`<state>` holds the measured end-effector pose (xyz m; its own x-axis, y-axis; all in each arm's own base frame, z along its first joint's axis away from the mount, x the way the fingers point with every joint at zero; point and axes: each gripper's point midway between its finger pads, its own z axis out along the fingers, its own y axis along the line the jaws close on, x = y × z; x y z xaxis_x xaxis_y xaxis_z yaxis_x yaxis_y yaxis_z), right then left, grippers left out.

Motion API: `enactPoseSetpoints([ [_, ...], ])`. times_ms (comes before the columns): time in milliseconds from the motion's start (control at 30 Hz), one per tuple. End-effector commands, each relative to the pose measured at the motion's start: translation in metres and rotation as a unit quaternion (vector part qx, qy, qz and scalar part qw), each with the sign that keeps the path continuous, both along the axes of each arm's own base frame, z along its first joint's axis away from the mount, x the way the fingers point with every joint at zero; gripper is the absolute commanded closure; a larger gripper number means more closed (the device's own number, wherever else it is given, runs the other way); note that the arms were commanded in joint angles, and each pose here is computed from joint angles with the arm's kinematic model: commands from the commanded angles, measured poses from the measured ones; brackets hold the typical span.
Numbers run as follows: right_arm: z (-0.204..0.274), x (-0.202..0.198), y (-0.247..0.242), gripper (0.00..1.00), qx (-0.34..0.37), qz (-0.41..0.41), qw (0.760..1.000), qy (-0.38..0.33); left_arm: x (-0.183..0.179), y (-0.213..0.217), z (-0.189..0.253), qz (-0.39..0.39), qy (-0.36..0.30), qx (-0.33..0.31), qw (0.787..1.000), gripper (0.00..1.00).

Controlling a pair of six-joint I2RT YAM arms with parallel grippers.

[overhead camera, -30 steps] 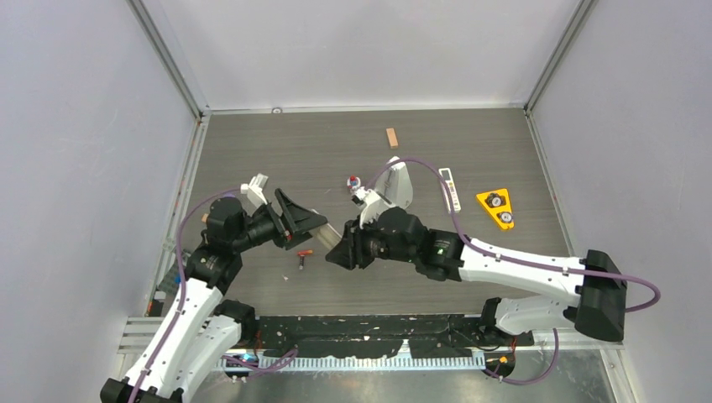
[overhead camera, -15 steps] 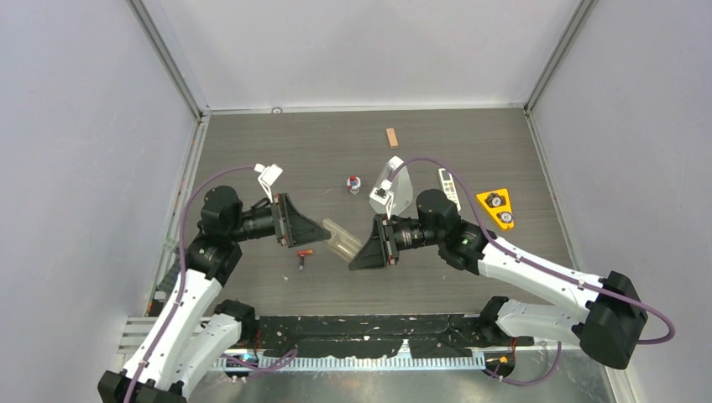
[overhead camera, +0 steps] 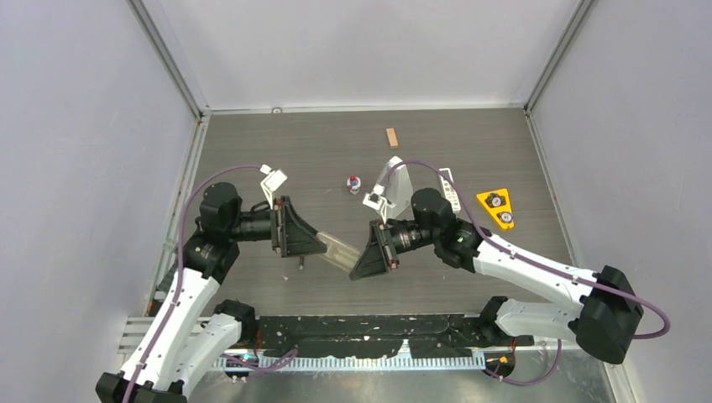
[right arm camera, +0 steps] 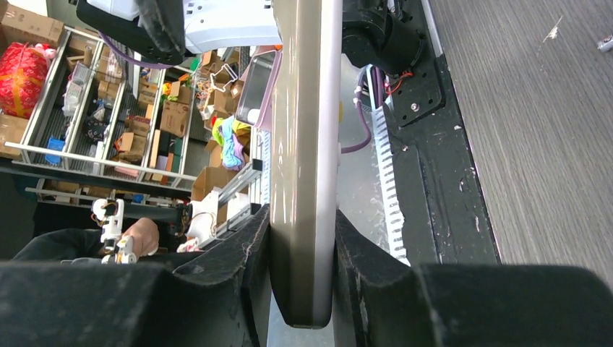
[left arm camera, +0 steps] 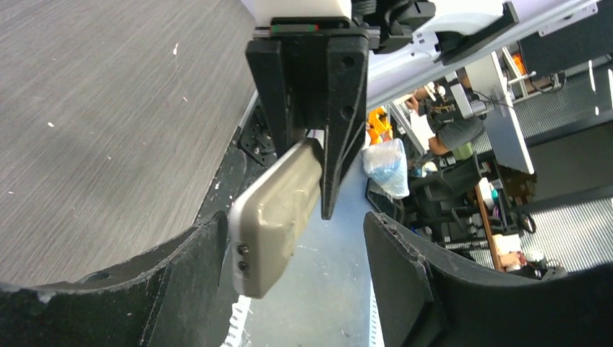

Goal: Load the batteries into the remote control

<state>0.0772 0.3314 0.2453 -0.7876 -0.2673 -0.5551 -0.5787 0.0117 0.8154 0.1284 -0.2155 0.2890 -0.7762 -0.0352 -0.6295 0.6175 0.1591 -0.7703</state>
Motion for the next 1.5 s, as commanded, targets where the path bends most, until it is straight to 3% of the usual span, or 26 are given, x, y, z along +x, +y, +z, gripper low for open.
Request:
enactPoseSetpoints([
  [0, 0.025, 0.001, 0.005, 0.95, 0.040, 0.019, 0.999, -0.026, -0.015, 0.001, -0.002, -0.041, -0.009, -0.007, 0.999, 0.30],
  [267, 0.022, 0.003, 0.011, 0.95, 0.040, 0.032, 0.998, -0.020, -0.018, 0.002, -0.011, -0.045, -0.004, 0.007, 0.999, 0.30],
  [433, 0.019, 0.005, 0.014, 0.95, 0.037, 0.034, 0.999, -0.018, -0.017, 0.001, -0.017, -0.047, 0.010, 0.016, 0.999, 0.48],
  [633, 0.016, 0.008, 0.016, 0.95, 0.031, 0.033, 0.999, -0.018, -0.018, -0.001, -0.019, -0.054, 0.010, 0.022, 0.998, 0.55],
  [700, 0.015, 0.009, 0.017, 0.95, 0.027, 0.033, 0.999, -0.017, -0.018, -0.002, -0.020, -0.056, 0.013, 0.024, 0.998, 0.66],
  [800, 0.010, 0.012, 0.017, 0.94, 0.015, 0.028, 0.999, -0.017, -0.013, -0.002, -0.025, -0.046, 0.022, 0.034, 0.998, 0.95],
  [867, 0.005, 0.015, 0.016, 0.88, 0.004, 0.015, 1.000, -0.018, -0.009, -0.002, -0.030, -0.035, 0.031, 0.047, 0.998, 1.00],
  [933, 0.001, 0.023, 0.012, 0.63, -0.012, -0.017, 0.999, -0.024, -0.004, -0.002, -0.036, -0.022, 0.046, 0.058, 0.997, 1.00],
  [967, -0.006, 0.026, 0.008, 0.43, -0.031, -0.033, 0.999, -0.023, -0.001, -0.002, -0.040, -0.013, 0.057, 0.062, 0.996, 1.00],
  [1033, -0.010, 0.039, 0.001, 0.26, -0.053, -0.092, 0.994, -0.037, 0.006, -0.003, -0.047, 0.008, 0.075, 0.063, 0.995, 1.00],
  [1100, -0.012, 0.055, -0.010, 0.18, -0.068, -0.167, 0.983, -0.045, 0.017, -0.005, -0.057, 0.041, 0.095, 0.057, 0.993, 1.00],
  [1300, -0.011, 0.098, -0.073, 0.15, -0.072, -0.415, 0.906, -0.042, 0.043, -0.011, -0.077, 0.126, 0.123, -0.003, 0.984, 1.00],
  [1467, -0.021, 0.112, -0.102, 0.22, -0.096, -0.497, 0.862, -0.025, 0.058, -0.021, -0.111, 0.182, 0.158, 0.002, 0.970, 1.00],
])
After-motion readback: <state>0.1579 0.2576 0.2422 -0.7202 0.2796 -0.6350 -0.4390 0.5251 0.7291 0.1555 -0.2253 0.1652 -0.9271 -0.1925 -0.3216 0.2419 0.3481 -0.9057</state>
